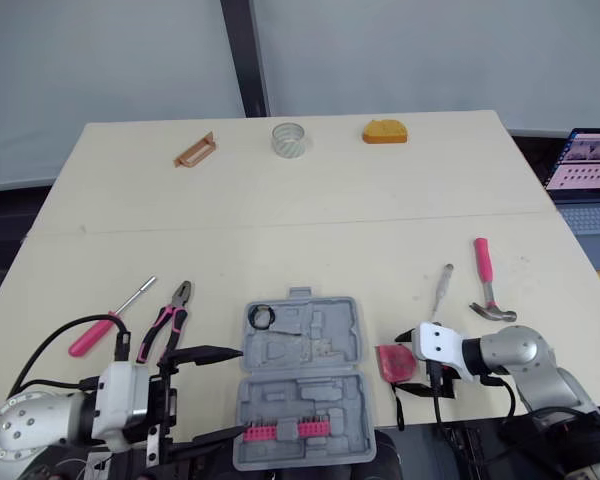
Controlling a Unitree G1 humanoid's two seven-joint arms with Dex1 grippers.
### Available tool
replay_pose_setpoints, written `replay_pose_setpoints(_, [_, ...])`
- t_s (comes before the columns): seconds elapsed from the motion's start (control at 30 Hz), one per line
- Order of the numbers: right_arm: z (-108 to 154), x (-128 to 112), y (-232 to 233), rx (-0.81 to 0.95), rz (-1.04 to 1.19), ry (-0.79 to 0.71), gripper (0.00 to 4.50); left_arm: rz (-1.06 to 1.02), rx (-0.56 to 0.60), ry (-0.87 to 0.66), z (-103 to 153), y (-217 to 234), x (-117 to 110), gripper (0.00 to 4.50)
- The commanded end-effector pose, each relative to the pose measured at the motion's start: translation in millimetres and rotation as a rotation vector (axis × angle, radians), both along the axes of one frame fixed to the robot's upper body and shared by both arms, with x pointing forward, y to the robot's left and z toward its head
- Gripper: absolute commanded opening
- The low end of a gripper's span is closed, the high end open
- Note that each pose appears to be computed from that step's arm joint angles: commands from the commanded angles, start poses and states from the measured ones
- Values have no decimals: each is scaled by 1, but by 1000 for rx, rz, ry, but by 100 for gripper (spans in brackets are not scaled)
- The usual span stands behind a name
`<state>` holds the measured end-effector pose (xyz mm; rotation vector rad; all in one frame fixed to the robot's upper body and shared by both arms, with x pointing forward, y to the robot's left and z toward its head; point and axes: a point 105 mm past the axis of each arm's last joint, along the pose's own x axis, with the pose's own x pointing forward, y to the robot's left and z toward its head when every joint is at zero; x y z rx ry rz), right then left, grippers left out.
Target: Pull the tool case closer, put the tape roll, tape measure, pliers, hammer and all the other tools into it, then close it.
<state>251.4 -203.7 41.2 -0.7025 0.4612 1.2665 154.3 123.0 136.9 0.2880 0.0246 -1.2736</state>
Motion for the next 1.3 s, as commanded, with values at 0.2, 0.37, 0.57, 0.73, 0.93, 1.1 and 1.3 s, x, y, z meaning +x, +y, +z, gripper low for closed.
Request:
replay_pose_setpoints(0.2, [8, 2, 6, 19, 26, -38, 295, 9, -6, 21, -22, 25, 9, 450])
replay_pose_setpoints(0.37, [27, 5, 9, 17, 22, -60, 295, 100, -17, 31, -40, 51, 23, 450])
replay_pose_setpoints(0.57, [65, 7, 18, -81, 41, -36, 295, 133, 7, 14, -50, 65, 35, 450])
replay_pose_setpoints(0.73, [97, 14, 34, -180, 20, -46, 295, 135, 14, 6, -53, 67, 41, 450])
replay_pose_setpoints(0.93, [112, 20, 66, -228, 29, -64, 295, 128, 18, -14, -49, 66, 47, 450])
replay_pose_setpoints(1.1, [105, 28, 88, -316, 39, -53, 295, 116, 31, -17, -48, 65, 48, 450])
replay_pose_setpoints(1.3, [94, 34, 100, -391, 50, -55, 295, 116, 34, -22, -47, 65, 49, 450])
